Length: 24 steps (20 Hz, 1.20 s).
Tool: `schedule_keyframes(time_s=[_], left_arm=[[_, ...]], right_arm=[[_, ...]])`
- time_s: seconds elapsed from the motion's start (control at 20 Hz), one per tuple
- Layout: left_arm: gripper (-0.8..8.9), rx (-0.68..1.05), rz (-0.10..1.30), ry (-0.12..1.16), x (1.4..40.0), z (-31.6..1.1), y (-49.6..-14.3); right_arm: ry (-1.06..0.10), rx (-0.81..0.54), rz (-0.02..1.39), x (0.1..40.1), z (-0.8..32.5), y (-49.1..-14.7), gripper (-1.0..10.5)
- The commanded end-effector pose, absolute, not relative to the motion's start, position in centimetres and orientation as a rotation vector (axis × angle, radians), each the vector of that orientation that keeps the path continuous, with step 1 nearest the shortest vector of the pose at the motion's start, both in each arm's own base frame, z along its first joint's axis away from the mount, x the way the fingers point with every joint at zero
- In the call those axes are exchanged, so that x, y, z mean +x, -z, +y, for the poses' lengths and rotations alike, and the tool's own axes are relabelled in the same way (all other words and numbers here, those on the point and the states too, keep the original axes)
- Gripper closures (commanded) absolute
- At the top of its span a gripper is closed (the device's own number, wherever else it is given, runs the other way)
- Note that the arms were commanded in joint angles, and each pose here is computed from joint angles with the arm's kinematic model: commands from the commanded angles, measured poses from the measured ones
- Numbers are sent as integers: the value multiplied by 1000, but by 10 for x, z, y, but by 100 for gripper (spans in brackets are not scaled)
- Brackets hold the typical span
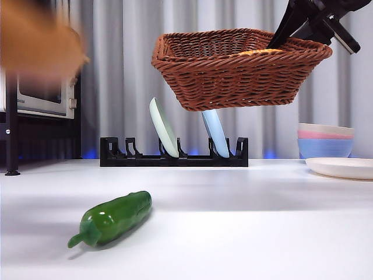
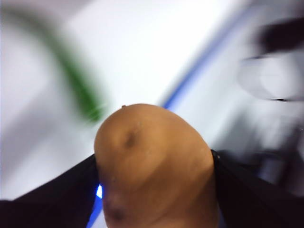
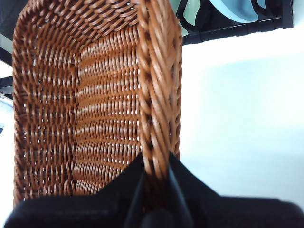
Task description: Pick up the basket,pick up the corn from the table,pick up the potato from the table,pick up the cucumber from the table,put all items into the basket
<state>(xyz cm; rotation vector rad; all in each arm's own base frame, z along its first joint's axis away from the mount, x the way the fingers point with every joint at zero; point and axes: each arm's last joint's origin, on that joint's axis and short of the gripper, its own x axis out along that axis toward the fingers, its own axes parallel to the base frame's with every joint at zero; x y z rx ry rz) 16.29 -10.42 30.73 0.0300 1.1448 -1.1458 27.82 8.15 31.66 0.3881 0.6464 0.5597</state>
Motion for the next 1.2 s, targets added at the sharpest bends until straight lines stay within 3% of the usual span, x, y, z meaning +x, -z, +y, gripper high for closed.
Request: schedule_keyframes(time_s=[0.05,0.25,0.45,0.7,1.05,1.1,1.2], left_arm=[[820,63,872,1348,157,-108,-339],[821,34,620,1306,163,-118,-373],[821,31,490,1028,180,-133,-383],[821,126,500,810,200,-161,-365],[797,208,605,746,220,-188,-333],[682,211,603,740,221,-189,-332],[325,212,591,724,223,-190,-332]], right_arm=[[-578,392,635,275,83,-320,959],[-591,387,666,272,89,-318,959],[-620,374,688,268,99,-316,959],[-657,359,698,263,111,-316,959],[-624,329,694,260,119,-316,959],[-624,329,695,260,119,-316,959],[-622,329,700,260,119,-315,959]])
